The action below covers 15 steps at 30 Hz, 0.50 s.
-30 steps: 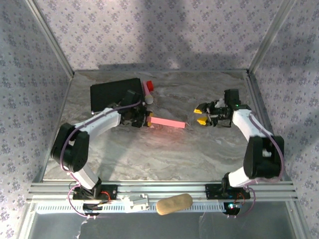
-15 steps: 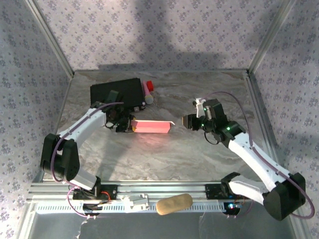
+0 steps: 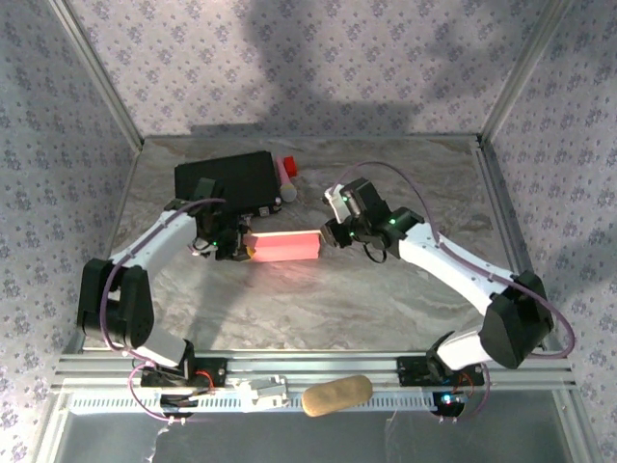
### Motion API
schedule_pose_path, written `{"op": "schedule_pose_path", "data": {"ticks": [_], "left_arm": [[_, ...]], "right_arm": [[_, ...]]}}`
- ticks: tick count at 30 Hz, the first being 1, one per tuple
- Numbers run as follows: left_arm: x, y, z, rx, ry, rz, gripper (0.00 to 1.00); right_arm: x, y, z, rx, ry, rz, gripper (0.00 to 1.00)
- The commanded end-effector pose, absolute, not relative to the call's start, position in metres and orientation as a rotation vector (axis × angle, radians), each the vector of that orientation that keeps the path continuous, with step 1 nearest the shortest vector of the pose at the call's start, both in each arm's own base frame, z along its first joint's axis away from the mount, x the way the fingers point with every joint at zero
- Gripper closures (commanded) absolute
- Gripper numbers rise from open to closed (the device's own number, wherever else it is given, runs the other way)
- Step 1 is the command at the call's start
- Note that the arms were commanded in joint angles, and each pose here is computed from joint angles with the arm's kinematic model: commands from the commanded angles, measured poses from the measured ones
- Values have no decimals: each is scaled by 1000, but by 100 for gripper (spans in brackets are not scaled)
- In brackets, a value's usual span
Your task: Fold the paper box
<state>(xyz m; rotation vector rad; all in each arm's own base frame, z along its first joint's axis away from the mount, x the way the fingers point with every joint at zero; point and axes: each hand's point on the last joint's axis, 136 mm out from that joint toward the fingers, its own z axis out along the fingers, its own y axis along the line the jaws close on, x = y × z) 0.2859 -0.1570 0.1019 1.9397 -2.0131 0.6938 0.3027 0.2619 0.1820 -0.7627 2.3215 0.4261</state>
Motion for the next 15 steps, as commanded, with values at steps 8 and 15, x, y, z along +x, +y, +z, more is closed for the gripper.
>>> {"op": "schedule_pose_path", "data": {"ticks": [8, 15], "left_arm": [[273, -133, 71, 2024, -1972, 443, 79], [274, -132, 70, 2022, -1968, 431, 79]], "right_arm": [[310, 279, 180, -856, 2326, 358, 70], [319, 272, 180, -826, 2330, 277, 72]]}}
